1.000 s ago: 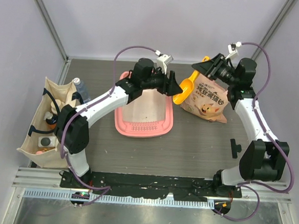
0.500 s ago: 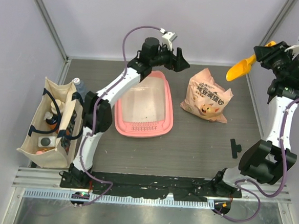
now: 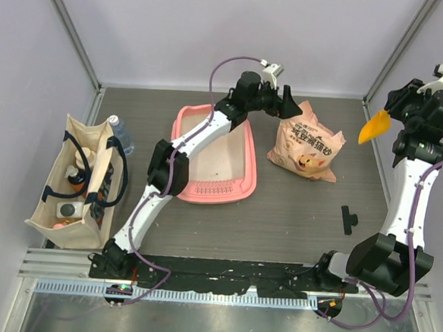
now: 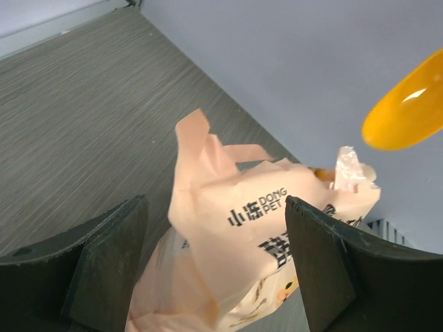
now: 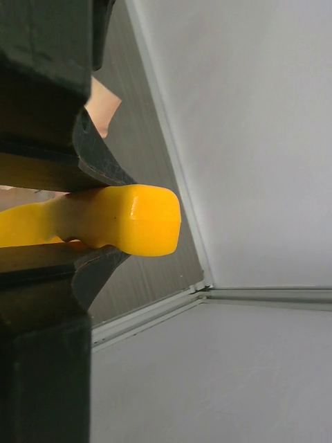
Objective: Fill the litter box with clean litter
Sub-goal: Pick up the spatula from the center of the board, then adjust the cat litter bag at the center of the board.
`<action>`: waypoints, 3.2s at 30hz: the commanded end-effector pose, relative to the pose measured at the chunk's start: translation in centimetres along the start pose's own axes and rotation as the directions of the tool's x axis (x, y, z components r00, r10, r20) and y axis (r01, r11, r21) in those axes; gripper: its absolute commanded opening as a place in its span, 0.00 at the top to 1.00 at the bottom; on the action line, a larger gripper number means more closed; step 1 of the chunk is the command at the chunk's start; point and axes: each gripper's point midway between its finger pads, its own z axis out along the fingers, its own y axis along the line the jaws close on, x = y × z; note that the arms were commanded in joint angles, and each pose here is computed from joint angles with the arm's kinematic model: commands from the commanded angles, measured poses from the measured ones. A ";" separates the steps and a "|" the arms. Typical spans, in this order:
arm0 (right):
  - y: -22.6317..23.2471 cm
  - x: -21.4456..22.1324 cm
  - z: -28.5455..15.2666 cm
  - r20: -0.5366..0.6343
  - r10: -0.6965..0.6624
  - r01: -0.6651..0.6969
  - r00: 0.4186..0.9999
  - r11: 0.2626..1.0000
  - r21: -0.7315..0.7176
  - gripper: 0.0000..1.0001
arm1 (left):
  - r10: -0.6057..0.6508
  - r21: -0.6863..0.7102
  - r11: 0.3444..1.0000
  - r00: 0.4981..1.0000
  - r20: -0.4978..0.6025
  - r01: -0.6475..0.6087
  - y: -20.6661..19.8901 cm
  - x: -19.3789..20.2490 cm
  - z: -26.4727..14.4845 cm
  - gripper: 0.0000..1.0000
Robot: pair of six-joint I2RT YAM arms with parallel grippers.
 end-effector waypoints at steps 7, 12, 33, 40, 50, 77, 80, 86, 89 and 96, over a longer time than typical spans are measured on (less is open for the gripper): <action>-0.5 6.3 -0.5 -0.217 -0.031 0.026 0.976 0.999 -0.027 0.99 | 0.012 -0.046 0.999 0.995 0.097 -0.008 0.0 -0.9 2.0 0.25; 0.6 7.5 -0.4 -0.266 -0.008 -0.018 0.964 0.995 -0.093 0.99 | 0.092 -0.080 0.993 0.987 0.133 -0.082 0.7 -2.0 2.3 0.38; -1.1 10.8 0.8 -0.316 0.080 -0.092 0.945 0.995 -0.023 0.99 | 0.148 0.110 0.978 0.960 0.238 -0.178 -11.8 -8.8 -8.3 1.00; 0.1 12.3 1.0 -0.347 0.206 -0.230 0.915 0.973 -0.030 0.99 | 0.168 0.082 0.979 0.963 0.212 -0.189 -11.5 -7.6 -8.9 1.00; 0.2 13.0 0.7 -0.365 0.215 -0.243 0.906 0.970 -0.032 0.99 | 0.295 0.103 0.946 0.949 0.114 -0.307 -8.6 -6.5 -5.8 0.12; -4.1 5.7 -1.2 -0.248 0.204 -0.189 0.947 0.978 0.084 0.99 | 0.225 0.070 0.968 0.955 0.192 -0.243 -10.9 -8.5 -4.2 1.00; -4.2 3.4 -0.9 -0.200 0.219 -0.210 0.955 0.975 0.069 0.99 | 0.224 0.026 0.972 0.955 0.192 -0.233 -10.2 -8.2 -4.9 1.00; -4.3 2.4 0.3 -0.176 0.264 -0.259 0.948 0.964 0.051 0.99 | 0.178 -0.015 0.984 0.958 0.223 -0.179 -11.1 -9.7 -6.0 1.00; -3.3 2.4 0.7 -0.180 0.293 -0.301 0.939 0.953 -0.018 0.99 | 0.228 -0.002 0.973 0.954 0.197 -0.232 -12.3 -9.1 -6.0 1.00; 0.1 0.0 0.4 -0.142 0.356 -0.379 0.923 0.903 -0.201 0.99 | 0.247 0.110 0.961 0.966 0.078 -0.255 -12.1 -3.4 -6.6 0.32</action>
